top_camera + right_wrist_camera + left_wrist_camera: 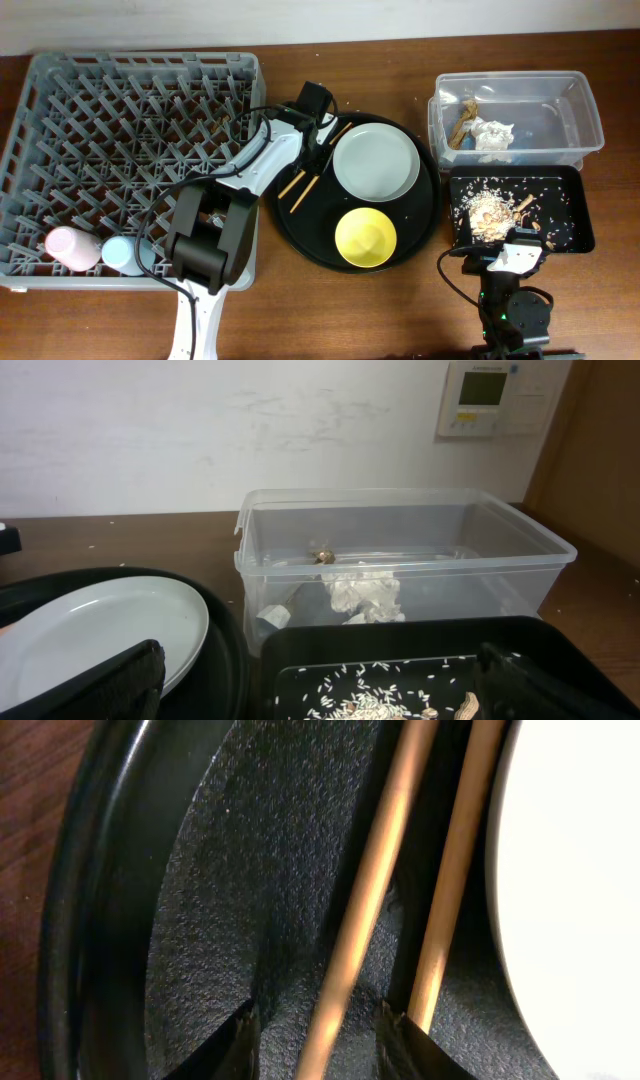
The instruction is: Sort waste into correct bins and load items into the dishwasher rack
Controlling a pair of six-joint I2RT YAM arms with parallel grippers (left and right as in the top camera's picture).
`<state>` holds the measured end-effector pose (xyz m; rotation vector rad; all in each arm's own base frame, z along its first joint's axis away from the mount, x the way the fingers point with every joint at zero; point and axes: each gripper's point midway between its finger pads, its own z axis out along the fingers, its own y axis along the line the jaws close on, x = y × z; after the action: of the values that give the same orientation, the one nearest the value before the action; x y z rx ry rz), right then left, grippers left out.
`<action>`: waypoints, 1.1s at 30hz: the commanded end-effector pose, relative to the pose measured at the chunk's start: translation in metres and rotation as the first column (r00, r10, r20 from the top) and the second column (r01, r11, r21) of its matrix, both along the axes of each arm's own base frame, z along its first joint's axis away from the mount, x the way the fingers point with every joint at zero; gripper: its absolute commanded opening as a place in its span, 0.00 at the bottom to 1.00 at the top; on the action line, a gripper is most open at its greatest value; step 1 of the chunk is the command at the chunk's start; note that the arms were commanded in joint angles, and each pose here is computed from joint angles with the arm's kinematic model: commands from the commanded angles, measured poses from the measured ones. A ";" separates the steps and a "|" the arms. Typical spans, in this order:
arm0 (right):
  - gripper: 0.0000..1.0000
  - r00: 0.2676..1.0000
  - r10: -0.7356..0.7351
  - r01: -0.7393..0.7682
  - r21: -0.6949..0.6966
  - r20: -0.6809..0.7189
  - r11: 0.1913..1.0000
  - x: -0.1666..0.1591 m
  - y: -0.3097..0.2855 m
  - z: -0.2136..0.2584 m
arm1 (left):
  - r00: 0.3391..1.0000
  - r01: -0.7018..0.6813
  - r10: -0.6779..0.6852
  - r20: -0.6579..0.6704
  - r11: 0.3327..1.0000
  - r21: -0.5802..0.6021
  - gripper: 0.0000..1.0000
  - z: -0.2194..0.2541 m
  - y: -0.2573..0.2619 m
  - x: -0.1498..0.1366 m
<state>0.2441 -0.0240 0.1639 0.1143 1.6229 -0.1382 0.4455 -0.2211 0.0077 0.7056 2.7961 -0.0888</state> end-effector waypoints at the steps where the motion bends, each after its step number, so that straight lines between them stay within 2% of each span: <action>1: 0.99 1.000 -0.012 0.012 -0.003 -0.005 1.000 0.000 -0.003 -0.004 | 0.999 0.003 -0.002 -0.036 0.999 0.035 0.36 -0.015 0.006 -0.005; 2: 0.98 1.000 -0.012 0.012 -0.004 -0.005 1.000 0.000 -0.003 -0.004 | 0.999 0.003 -0.001 -0.042 0.999 0.038 0.29 -0.017 0.007 -0.006; 3: 0.98 1.000 -0.012 0.012 -0.003 -0.005 1.000 0.000 -0.003 -0.004 | 0.999 0.002 -0.001 -0.044 0.999 0.038 0.00 -0.018 0.007 -0.007; 5: 0.98 1.000 -0.012 0.012 -0.003 -0.005 1.000 0.000 -0.003 -0.004 | 0.999 -0.005 0.006 -0.034 0.999 0.032 0.00 -0.009 0.007 -0.005; 8: 0.98 1.000 -0.012 0.012 -0.003 -0.005 1.000 0.000 -0.003 -0.004 | 0.999 -0.027 0.027 0.019 1.000 -0.005 0.00 0.057 0.004 0.002; 9: 0.98 1.000 -0.012 0.012 -0.003 -0.005 1.000 0.000 -0.003 -0.004 | 0.999 -0.031 0.032 0.037 0.999 -0.014 0.00 0.095 0.006 -0.002; 10: 0.98 1.000 -0.012 0.012 -0.004 -0.005 1.000 0.000 -0.003 -0.004 | 0.996 -0.075 0.076 0.039 0.997 -0.016 0.00 0.132 0.019 -0.011; 12: 0.98 1.000 -0.012 0.012 -0.003 -0.005 1.000 0.000 -0.003 -0.004 | 0.972 -0.229 0.228 0.052 0.973 0.019 0.00 0.160 0.059 -0.017; 14: 0.98 1.000 -0.012 0.012 -0.003 -0.005 1.000 0.000 -0.003 -0.004 | 0.898 -0.441 0.440 0.019 0.897 0.037 0.00 0.161 0.121 -0.013; 16: 0.98 1.000 -0.012 0.012 -0.004 -0.005 1.000 0.000 -0.003 -0.004 | 0.860 -0.508 0.510 -0.031 0.859 0.056 0.00 0.140 0.154 -0.015; 18: 0.98 1.000 -0.012 0.012 -0.004 -0.005 1.000 0.000 -0.003 -0.004 | 0.849 -0.521 0.525 -0.057 0.850 0.079 0.00 0.116 0.164 -0.020; 19: 0.98 1.000 -0.012 0.012 -0.003 -0.005 1.000 0.000 -0.003 -0.004 | 0.867 -0.486 0.491 -0.081 0.871 0.079 0.00 0.098 0.159 -0.024; 22: 0.99 1.000 -0.012 0.012 -0.003 -0.005 1.000 0.000 -0.003 -0.004 | 0.893 -0.435 0.438 -0.107 0.899 0.052 0.00 0.093 0.147 -0.027; 23: 0.98 1.000 -0.012 0.012 -0.004 -0.005 1.000 0.000 -0.003 -0.004 | 0.892 -0.435 0.439 -0.107 0.899 0.053 0.09 0.093 0.148 -0.027; 24: 0.98 1.000 -0.012 0.012 -0.003 -0.005 1.000 0.000 -0.003 -0.004 | 0.892 -0.435 0.438 -0.107 0.899 0.051 0.49 0.093 0.147 -0.027; 25: 0.98 1.000 -0.012 0.012 -0.003 -0.005 1.000 0.000 -0.003 -0.004 | 0.893 -0.434 0.436 -0.109 0.900 0.042 0.51 0.097 0.146 -0.027; 29: 0.98 1.000 -0.012 0.012 -0.004 -0.005 1.000 0.000 -0.003 -0.004 | 0.923 -0.386 0.384 -0.043 0.919 -0.083 0.52 0.173 0.116 -0.019; 31: 0.98 1.000 -0.012 0.012 -0.003 -0.005 1.000 0.000 -0.003 -0.004 | 0.955 -0.295 0.289 -0.068 0.950 -0.101 0.52 0.160 0.073 -0.029; 33: 0.98 1.000 -0.012 0.012 -0.003 -0.005 1.000 0.000 -0.003 -0.004 | 0.980 -0.187 0.180 -0.090 0.979 -0.075 0.52 0.120 0.036 -0.041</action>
<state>0.2441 -0.0240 0.1639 0.1146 1.6228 -0.1379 0.4271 -0.1374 0.1688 0.2137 2.8595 -0.1613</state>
